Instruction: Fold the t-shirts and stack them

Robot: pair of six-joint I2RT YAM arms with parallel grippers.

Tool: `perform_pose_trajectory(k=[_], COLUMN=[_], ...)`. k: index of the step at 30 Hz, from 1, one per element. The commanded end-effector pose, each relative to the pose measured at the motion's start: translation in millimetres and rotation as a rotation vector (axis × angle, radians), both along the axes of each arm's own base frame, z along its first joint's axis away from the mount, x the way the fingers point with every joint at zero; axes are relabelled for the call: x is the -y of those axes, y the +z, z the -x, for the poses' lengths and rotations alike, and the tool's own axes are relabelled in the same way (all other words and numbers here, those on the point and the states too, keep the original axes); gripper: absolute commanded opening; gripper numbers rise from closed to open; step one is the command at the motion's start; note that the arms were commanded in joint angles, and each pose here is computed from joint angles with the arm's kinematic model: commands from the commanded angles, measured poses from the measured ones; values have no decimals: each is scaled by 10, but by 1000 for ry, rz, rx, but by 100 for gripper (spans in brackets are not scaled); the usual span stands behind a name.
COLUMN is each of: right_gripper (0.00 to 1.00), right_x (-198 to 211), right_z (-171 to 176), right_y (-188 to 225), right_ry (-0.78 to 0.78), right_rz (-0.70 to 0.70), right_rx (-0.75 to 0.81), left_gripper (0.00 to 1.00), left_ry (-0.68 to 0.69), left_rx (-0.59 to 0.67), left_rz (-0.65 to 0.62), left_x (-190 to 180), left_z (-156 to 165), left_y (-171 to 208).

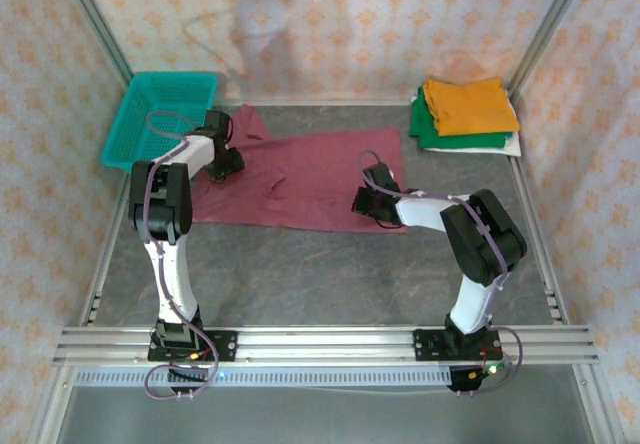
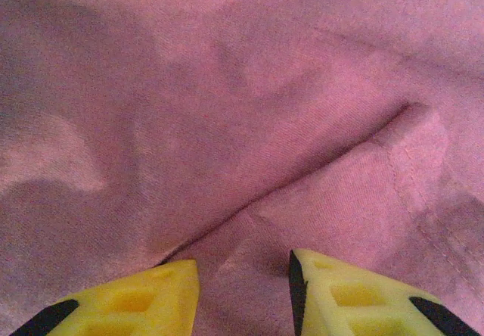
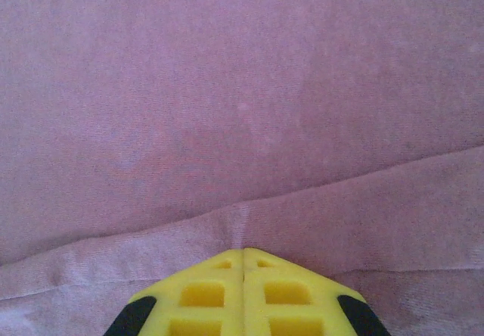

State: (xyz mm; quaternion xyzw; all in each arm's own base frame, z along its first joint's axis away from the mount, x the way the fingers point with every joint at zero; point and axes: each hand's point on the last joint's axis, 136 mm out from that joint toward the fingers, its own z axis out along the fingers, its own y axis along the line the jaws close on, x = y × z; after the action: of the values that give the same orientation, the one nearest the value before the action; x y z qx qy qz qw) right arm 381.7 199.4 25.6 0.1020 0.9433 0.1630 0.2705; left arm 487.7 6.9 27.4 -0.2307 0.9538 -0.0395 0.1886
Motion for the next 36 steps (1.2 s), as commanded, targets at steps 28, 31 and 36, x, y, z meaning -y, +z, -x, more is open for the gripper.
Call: perform_pose_trajectory(k=[28, 31, 36], right_gripper=[0, 0, 0], right_x=[700, 796, 919], right_z=[25, 190, 520], right_y=[-103, -205, -320], right_ry=[-202, -228, -269], right_rz=[-33, -50, -69], right_rx=[-129, -170, -222], left_gripper=[44, 44, 44], left_ry=[-70, -91, -175], left_rx=[-55, -90, -167], left_rz=[46, 82, 127], left_x=[392, 482, 811], left_z=[1310, 1497, 1917], left_y=[-132, -194, -329])
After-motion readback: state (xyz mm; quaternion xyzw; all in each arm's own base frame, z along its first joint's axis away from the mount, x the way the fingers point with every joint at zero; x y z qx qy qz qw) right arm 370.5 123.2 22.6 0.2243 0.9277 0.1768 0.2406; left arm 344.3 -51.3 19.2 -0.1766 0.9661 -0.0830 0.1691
